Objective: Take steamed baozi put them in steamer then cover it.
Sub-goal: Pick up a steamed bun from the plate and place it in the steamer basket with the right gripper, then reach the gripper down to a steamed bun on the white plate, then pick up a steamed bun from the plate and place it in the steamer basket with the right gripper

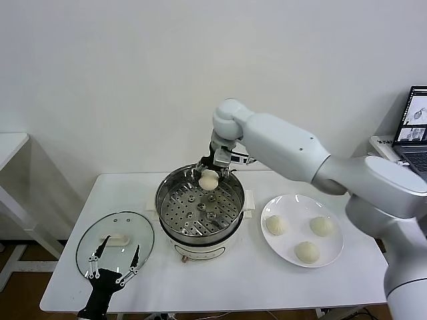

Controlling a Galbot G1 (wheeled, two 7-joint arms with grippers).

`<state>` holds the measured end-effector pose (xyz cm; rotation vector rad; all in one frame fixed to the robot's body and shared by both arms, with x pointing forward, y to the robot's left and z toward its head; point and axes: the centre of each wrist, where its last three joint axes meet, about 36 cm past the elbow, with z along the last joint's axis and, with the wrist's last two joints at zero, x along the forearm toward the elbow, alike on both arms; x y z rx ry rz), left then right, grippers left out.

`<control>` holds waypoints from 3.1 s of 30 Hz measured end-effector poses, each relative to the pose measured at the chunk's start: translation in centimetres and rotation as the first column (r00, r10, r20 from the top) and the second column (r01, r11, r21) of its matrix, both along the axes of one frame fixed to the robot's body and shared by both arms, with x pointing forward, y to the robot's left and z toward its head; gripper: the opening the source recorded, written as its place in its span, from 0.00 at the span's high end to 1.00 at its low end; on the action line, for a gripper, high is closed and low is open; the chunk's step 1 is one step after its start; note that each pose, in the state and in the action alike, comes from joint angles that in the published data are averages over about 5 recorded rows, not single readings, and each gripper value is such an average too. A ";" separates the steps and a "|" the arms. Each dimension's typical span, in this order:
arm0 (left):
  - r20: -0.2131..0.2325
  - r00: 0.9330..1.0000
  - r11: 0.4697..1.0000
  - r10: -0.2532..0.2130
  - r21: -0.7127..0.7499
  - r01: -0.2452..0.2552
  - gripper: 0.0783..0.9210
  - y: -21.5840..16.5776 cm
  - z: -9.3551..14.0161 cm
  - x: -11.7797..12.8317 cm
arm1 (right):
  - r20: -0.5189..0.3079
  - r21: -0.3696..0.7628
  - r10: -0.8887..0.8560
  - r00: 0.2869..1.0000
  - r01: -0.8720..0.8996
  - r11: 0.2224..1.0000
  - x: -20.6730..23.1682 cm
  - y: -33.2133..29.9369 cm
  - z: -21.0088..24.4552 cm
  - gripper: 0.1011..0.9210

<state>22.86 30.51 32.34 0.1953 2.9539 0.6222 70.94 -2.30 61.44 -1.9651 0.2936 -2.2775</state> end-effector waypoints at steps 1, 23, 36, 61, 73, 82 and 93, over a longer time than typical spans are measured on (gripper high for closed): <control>0.000 1.000 1.000 0.001 0.000 -0.001 0.12 0.0 0.0 0.0 | -0.002 -0.001 0.002 1.000 -0.002 1.000 0.1 0.2 -0.4 0.26; 0.008 1.000 1.000 0.004 0.004 -0.004 0.12 0.3 0.0 0.3 | -0.021 0.032 -0.089 0.996 0.090 0.995 0.2 -0.6 2.5 0.12; 0.009 1.000 1.000 -0.007 0.003 0.007 0.12 -0.1 0.2 0.7 | -0.239 0.058 -0.666 0.707 0.695 0.717 0.5 -17.7 7.1 0.12; -0.001 1.000 1.000 0.004 -0.004 -0.004 0.12 -0.3 -0.1 0.4 | -0.364 -0.166 -0.912 0.188 0.951 0.262 -3.5 -29.3 -11.1 0.12; 0.002 1.000 1.000 0.008 0.000 -0.008 0.12 -0.1 0.0 0.4 | -0.362 -0.158 -0.917 0.168 0.958 0.238 -3.5 -28.3 -14.6 0.12; 0.003 1.000 1.000 0.009 0.001 -0.009 0.12 0.0 -0.1 0.4 | -0.353 -0.147 -0.919 0.176 0.959 0.241 -3.4 -27.8 -15.2 0.29; 0.011 1.000 1.000 0.007 0.002 -0.007 0.12 0.0 0.2 0.6 | -0.344 -0.118 -0.915 0.212 0.957 0.266 -2.5 -27.3 -11.2 0.35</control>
